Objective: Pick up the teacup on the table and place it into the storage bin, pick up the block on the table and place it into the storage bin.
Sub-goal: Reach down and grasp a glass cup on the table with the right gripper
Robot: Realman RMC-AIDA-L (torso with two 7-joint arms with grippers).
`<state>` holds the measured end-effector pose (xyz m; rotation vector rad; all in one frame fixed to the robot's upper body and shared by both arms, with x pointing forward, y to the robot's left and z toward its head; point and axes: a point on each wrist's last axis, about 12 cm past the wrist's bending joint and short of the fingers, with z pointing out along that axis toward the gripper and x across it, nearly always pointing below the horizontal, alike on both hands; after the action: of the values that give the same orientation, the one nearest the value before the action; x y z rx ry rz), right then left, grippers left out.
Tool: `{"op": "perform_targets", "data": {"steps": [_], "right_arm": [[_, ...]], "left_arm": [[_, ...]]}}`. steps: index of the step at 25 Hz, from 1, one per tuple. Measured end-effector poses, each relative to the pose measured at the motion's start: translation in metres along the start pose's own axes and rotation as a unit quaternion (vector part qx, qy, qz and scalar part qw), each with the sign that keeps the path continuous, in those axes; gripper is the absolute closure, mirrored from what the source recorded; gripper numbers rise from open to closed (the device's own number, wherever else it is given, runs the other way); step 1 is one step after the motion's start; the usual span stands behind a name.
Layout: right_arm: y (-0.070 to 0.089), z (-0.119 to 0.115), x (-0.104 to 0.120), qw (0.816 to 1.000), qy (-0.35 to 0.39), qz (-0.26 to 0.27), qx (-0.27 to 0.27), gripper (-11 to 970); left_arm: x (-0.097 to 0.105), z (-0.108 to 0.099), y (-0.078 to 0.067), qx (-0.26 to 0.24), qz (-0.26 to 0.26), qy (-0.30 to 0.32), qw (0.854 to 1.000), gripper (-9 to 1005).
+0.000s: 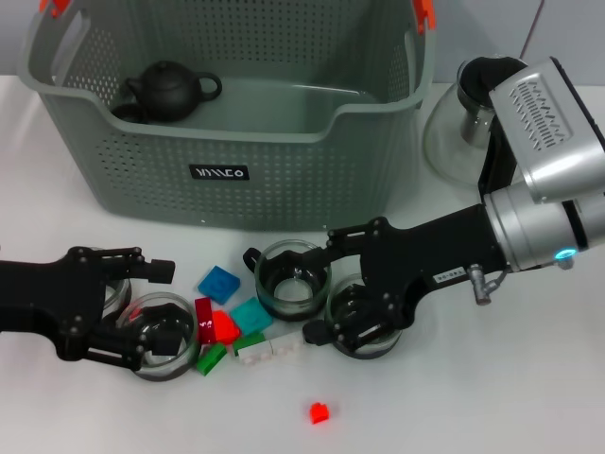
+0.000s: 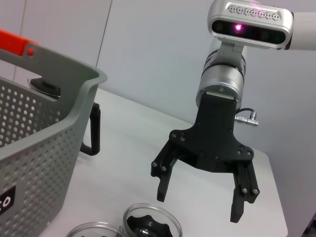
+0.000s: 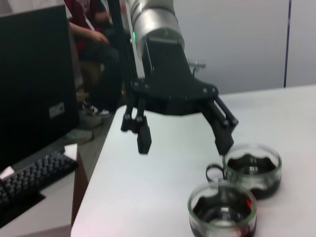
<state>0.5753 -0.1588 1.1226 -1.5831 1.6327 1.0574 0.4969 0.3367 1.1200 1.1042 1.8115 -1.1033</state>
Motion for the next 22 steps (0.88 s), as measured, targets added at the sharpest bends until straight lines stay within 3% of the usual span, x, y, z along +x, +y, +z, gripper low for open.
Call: {"op": "perform_targets", "data": {"steps": [10,22], "right_arm": [[0.0,-0.018,-0.015,0.997,0.071,0.034,0.001,18],[-0.004,-0.019,-0.047,0.992,0.122,0.038,-0.003,19]], "left_arm": [[0.0,0.001,0.0,0.001,-0.001,-0.001,1.0,48],[0.0,0.003,0.002,-0.002,0.003,-0.003,1.0,49]]}}
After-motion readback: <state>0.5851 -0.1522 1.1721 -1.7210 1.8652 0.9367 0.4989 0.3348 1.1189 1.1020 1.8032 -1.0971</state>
